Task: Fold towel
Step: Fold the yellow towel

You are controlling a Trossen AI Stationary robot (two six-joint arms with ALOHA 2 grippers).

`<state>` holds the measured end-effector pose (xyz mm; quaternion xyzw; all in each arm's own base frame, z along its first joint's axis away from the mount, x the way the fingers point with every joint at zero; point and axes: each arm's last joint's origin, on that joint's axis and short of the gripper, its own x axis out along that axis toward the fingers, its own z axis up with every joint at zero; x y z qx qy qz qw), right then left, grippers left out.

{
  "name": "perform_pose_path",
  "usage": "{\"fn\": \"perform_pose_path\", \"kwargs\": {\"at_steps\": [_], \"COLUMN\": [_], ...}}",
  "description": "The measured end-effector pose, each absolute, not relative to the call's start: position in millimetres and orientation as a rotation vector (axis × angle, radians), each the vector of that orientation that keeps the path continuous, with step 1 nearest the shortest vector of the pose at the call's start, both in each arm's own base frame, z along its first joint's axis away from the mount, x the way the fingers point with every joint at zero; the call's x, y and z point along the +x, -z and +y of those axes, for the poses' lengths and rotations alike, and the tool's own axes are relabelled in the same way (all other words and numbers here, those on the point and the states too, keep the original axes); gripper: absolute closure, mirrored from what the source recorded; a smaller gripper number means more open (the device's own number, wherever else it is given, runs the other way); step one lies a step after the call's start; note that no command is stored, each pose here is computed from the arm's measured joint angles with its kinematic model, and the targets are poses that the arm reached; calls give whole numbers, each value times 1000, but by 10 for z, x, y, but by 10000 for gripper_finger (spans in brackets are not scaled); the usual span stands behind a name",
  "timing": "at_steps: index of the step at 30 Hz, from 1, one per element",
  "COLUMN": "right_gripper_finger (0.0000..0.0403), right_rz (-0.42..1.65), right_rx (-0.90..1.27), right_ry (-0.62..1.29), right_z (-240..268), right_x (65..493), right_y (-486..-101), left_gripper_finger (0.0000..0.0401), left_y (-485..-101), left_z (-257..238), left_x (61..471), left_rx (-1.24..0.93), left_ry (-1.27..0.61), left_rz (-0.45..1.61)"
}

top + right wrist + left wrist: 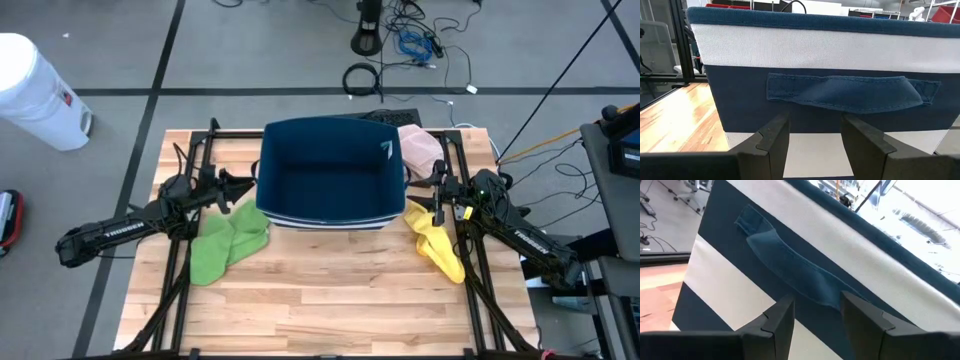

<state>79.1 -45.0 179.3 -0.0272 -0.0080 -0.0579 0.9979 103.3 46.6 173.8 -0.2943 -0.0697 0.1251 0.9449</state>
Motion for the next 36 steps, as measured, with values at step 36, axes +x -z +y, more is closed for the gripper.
{"fn": "perform_pose_path", "kwargs": {"at_steps": [36], "right_gripper_finger": [241], "right_rz": [-16], "right_rx": [-55], "right_ry": [116], "right_z": [-450], "right_x": [791], "right_y": [-1793], "left_gripper_finger": [238], "left_y": [-2697], "left_z": [328], "left_x": [1293], "left_rx": [-42], "left_ry": [-142], "left_rz": [-618]}}
